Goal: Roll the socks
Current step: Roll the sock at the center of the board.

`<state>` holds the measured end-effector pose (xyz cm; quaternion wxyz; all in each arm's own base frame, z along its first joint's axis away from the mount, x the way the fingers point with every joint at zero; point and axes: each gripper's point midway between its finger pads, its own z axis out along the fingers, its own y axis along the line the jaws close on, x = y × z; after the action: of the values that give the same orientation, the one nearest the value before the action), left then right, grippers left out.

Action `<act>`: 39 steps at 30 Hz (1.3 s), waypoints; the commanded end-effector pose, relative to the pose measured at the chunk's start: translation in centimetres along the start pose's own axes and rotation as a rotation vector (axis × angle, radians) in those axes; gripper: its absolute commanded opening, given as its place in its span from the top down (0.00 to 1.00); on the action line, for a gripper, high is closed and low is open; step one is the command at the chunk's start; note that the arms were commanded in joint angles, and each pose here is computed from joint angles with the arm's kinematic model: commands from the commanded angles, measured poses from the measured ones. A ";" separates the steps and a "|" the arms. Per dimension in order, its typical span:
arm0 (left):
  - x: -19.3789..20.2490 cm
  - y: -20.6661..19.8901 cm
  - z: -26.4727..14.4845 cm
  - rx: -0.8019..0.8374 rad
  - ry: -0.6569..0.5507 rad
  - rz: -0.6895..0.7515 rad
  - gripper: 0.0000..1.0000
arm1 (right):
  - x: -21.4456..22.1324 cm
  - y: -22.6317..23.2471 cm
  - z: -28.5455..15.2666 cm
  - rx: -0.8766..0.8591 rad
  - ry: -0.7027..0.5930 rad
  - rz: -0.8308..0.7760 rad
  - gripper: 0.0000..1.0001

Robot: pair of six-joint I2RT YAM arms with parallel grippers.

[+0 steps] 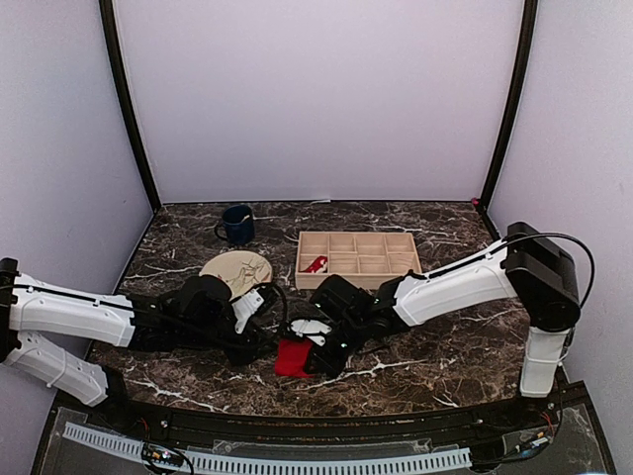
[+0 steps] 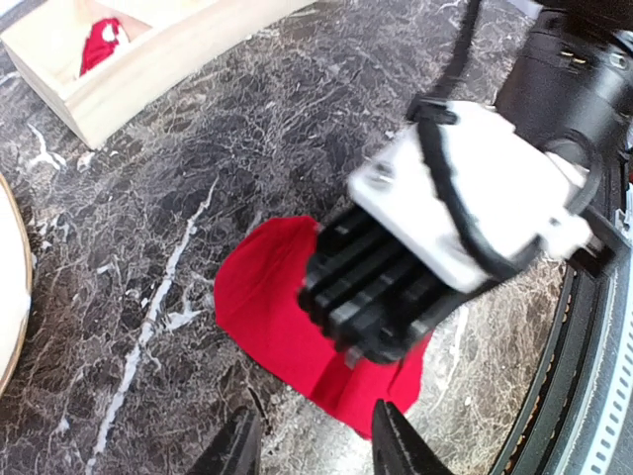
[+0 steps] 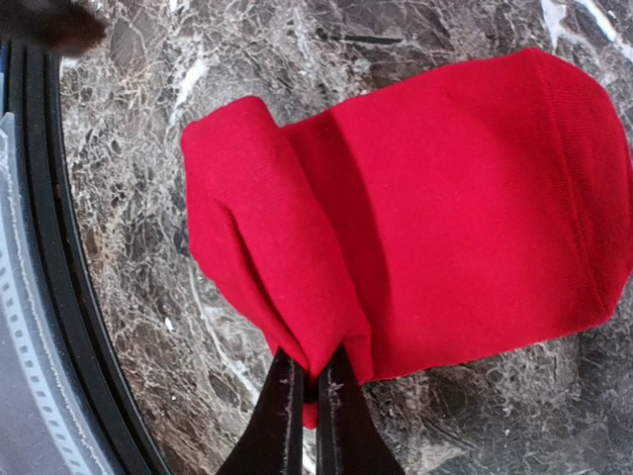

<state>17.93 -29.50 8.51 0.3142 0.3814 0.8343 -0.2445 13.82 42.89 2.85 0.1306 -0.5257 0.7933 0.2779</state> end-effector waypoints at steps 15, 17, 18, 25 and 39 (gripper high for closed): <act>1.4 -4.6 0.7 -0.028 -0.016 0.275 0.61 | 1.1 0.2 0.7 -0.166 0.134 0.137 0.99; 1.4 -4.7 0.9 -0.041 -0.017 0.304 0.61 | 1.2 0.3 0.6 -0.179 0.144 0.144 0.99; 1.4 -4.7 1.1 -0.049 -0.015 0.325 0.61 | 1.2 0.4 0.6 -0.183 0.148 0.148 0.99; 1.8 -5.5 2.2 -0.059 0.017 0.447 0.59 | 1.6 0.3 0.5 -0.212 0.171 0.171 0.98; 3.4 -5.3 3.6 -0.077 0.084 0.534 0.59 | 1.7 0.5 0.4 -0.252 0.190 0.184 0.98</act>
<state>12.81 -32.99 4.30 0.3381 0.5802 0.7313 -0.1192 13.06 42.81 2.87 -0.0087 -0.4928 0.7991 0.3443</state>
